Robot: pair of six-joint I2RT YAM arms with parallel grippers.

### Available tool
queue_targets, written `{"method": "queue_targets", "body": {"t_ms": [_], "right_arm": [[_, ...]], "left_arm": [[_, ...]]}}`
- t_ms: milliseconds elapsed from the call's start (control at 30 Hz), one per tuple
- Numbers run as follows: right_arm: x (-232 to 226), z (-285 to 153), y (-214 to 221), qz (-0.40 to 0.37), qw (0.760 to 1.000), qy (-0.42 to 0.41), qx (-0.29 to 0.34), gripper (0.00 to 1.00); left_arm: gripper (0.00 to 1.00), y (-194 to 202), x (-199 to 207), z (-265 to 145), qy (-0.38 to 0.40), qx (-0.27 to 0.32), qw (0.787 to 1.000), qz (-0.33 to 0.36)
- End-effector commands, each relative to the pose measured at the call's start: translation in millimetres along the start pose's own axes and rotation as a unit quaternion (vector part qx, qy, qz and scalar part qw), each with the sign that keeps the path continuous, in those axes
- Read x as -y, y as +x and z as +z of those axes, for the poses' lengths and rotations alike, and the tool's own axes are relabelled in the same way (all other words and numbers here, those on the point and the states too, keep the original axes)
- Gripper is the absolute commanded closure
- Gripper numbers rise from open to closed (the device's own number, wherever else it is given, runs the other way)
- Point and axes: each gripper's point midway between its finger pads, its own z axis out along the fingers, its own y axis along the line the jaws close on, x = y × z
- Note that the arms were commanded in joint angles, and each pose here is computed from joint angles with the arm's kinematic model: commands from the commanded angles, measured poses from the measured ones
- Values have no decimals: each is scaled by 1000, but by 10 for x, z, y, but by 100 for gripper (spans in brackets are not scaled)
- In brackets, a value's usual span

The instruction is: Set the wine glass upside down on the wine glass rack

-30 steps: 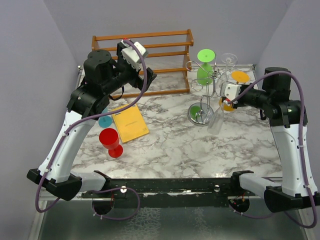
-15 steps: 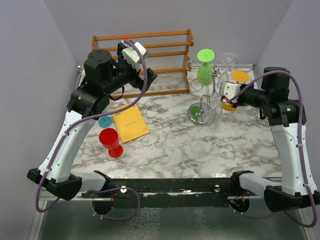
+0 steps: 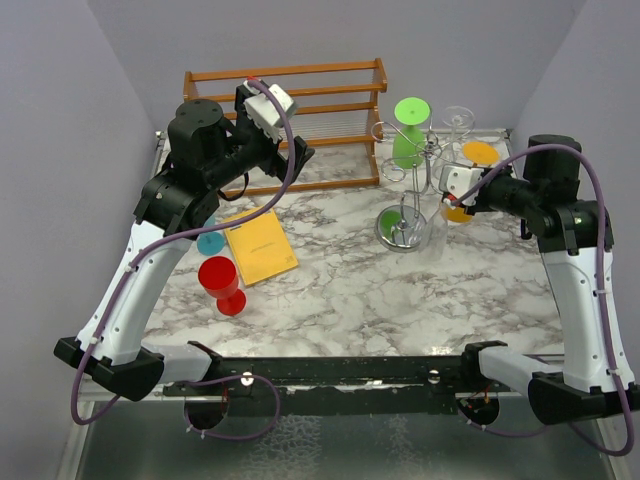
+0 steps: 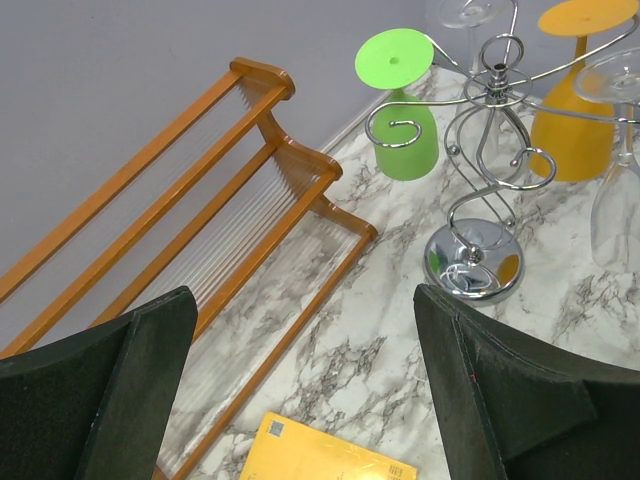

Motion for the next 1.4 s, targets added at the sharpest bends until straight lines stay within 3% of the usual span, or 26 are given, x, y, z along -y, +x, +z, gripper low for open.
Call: {"method": "queue_targets", "body": {"t_ms": [0, 633, 1000, 1100, 1233, 1367], "right_arm": [[-4, -70, 62, -8, 1000, 8, -23, 75], [-125, -88, 147, 6, 999, 0, -43, 63], [-223, -290, 223, 51, 995, 24, -79, 29], [-186, -349, 96, 72, 995, 38, -54, 17], [3, -460, -315, 100, 992, 71, 37, 8], [166, -573, -663, 124, 983, 82, 110, 6]], "left_arm": [[7, -35, 29, -42, 8, 8, 1000, 8], [7, 42, 20, -126, 1, 0, 1000, 30], [6, 212, -30, -238, -21, -19, 998, 48], [5, 287, -106, -304, -40, -29, 998, 48], [4, 405, -222, -438, -68, -48, 996, 45], [5, 570, -300, -637, -84, -70, 993, 40]]}}
